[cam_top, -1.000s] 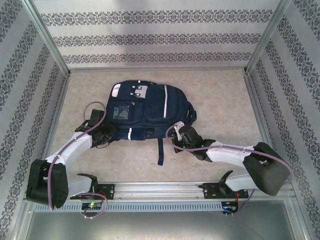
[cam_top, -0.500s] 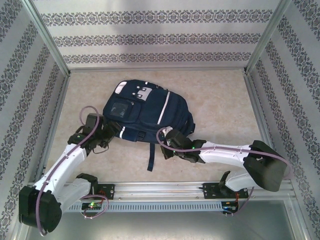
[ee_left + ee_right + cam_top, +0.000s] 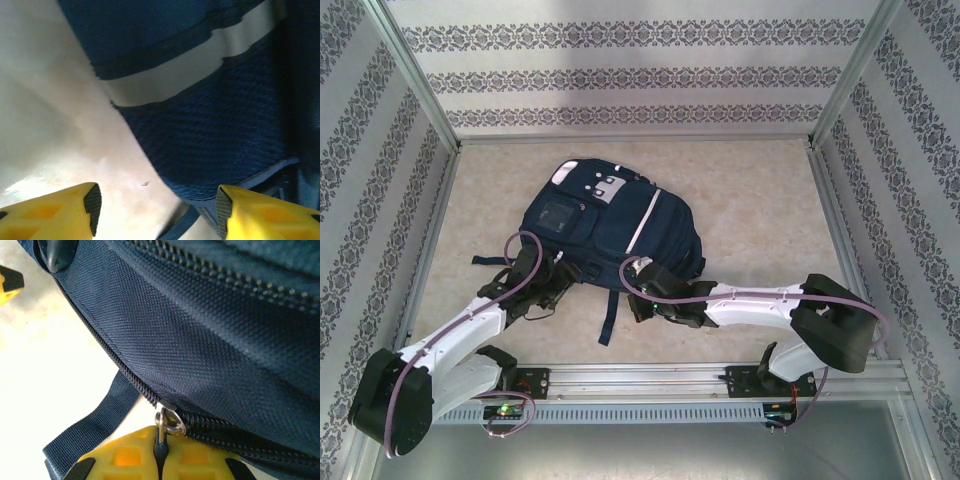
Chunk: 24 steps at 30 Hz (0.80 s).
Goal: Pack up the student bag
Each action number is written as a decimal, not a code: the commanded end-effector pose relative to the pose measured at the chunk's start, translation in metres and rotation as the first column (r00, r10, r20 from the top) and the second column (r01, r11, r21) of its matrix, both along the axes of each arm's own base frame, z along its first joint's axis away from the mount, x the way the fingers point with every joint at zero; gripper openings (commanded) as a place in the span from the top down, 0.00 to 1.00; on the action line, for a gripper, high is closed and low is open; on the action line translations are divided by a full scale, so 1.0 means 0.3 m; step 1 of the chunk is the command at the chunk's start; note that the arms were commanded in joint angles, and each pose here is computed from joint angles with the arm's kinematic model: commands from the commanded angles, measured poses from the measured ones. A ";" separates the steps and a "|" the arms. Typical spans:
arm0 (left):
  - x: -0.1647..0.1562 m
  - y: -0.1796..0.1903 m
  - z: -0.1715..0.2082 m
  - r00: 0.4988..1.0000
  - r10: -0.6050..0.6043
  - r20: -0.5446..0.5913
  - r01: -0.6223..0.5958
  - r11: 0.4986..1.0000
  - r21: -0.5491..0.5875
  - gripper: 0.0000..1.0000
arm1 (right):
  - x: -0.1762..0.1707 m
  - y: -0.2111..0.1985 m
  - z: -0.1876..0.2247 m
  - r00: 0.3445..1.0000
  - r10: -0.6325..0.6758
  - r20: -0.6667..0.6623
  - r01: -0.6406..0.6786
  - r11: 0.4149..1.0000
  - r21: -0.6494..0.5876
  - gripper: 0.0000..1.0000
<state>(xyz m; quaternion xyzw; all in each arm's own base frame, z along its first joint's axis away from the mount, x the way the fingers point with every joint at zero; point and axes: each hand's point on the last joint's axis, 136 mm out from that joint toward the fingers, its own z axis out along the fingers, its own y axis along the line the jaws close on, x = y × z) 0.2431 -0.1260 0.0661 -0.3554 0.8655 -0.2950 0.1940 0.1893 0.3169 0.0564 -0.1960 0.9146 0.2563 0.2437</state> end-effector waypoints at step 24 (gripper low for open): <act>0.161 0.019 0.032 0.985 0.025 0.169 -0.045 0.993 0.112 0.79 | -0.003 0.014 -0.028 1.000 0.001 -0.017 -0.002 1.000 -0.029 1.00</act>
